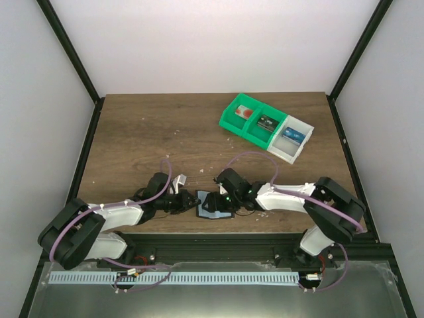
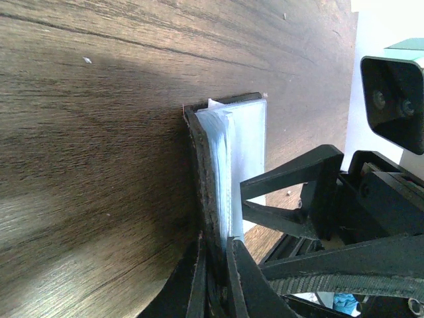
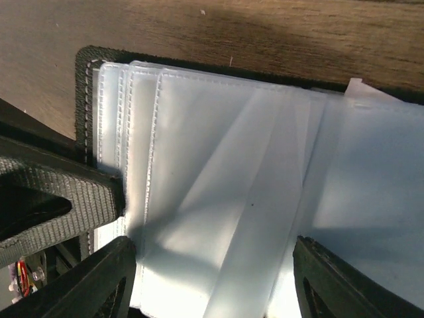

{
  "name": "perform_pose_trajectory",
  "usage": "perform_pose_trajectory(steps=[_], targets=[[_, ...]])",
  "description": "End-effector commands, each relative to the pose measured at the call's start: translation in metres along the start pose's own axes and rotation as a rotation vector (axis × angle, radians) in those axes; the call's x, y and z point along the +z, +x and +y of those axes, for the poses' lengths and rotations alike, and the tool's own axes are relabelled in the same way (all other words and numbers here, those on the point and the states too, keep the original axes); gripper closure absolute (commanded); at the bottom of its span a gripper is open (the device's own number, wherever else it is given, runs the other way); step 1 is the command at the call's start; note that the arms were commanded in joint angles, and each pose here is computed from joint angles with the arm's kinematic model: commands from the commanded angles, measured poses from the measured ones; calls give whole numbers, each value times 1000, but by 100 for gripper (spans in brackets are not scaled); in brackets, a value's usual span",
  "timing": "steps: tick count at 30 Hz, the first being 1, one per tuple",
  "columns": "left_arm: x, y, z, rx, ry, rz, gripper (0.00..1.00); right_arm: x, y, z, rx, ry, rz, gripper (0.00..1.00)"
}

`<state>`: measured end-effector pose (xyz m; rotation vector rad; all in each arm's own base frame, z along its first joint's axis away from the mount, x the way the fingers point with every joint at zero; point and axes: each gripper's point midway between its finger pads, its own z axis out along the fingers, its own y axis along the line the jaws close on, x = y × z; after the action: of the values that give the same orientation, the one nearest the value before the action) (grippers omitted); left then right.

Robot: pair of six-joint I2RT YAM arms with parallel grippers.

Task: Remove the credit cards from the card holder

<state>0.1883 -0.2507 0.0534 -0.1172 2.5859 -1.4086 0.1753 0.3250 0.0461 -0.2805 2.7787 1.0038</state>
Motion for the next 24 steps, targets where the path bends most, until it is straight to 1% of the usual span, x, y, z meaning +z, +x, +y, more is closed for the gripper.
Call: perform_pose_trajectory(steps=[1, 6, 15, 18, 24], targets=[[0, -6, -13, 30, 37, -13, 100, 2, -8, 16, -37, -29, -6, 33], [0, -6, -14, 26, 43, -14, 100, 8, -4, 9, -32, -11, 10, 34], [0, -6, -21, 24, 77, -11, 100, 9, -2, 10, -45, -27, 21, 31], [-1, -4, -20, 19, 79, -9, 100, 11, 0, 6, -42, -17, 27, 33], [-3, -5, -22, 20, 84, -17, 100, 12, 1, -13, -31, 77, 19, 37]])
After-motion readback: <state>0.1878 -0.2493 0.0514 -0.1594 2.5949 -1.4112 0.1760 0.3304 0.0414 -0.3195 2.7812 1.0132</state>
